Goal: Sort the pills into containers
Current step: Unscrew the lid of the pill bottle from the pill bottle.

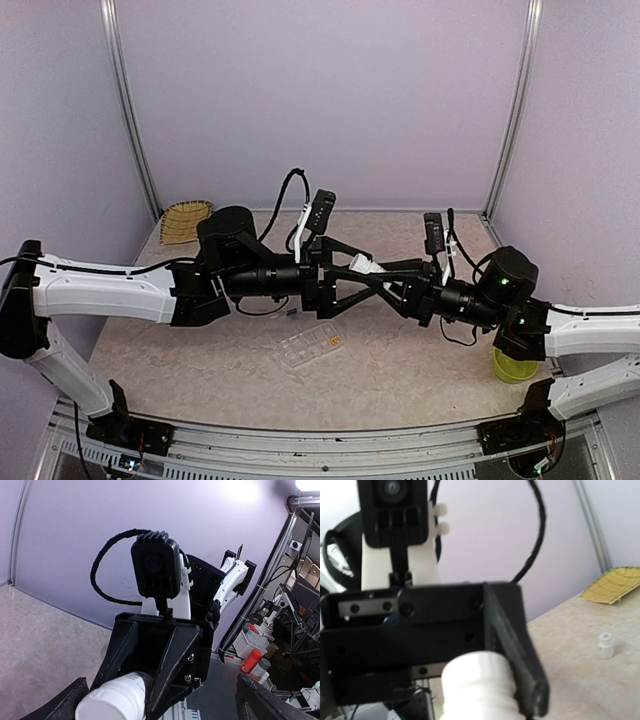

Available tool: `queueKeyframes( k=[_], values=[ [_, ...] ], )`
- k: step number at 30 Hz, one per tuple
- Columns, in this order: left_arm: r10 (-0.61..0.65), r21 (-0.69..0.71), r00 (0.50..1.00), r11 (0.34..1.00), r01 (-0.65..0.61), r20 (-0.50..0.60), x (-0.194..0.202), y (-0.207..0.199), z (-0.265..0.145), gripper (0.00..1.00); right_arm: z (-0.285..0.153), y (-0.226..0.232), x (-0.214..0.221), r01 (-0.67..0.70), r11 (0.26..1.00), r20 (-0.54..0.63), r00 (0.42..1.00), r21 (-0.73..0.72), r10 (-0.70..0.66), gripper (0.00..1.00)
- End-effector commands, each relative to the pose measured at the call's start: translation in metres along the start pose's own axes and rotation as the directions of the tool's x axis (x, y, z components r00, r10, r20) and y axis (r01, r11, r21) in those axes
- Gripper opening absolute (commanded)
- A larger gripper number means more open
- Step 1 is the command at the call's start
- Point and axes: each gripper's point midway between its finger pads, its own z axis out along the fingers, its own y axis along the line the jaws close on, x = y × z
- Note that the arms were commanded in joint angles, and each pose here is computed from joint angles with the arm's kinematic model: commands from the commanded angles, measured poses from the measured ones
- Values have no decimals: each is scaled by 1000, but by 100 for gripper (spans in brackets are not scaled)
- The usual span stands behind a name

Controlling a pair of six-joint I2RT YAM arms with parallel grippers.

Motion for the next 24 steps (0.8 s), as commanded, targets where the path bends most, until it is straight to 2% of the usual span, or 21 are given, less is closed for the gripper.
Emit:
queueKeyframes(
  k=[1, 7, 19, 24],
  values=[
    [30, 14, 1000, 999, -30, 1, -4, -12, -7, 97, -11, -16, -16, 29, 993, 59, 998, 114, -36, 8],
    [27, 16, 1000, 1000, -27, -10, -1, -13, -6, 97, -22, -18, -31, 74, 985, 91, 992, 153, -88, 8],
    [19, -82, 1000, 996, -19, -1, -2, 7, -7, 97, -24, 10, -30, 132, 991, 106, 986, 3, -131, 8],
    [19, -86, 1000, 996, -19, -2, 0, 7, -10, 97, -26, 13, -30, 141, 990, 109, 984, -10, -139, 8]
  ],
)
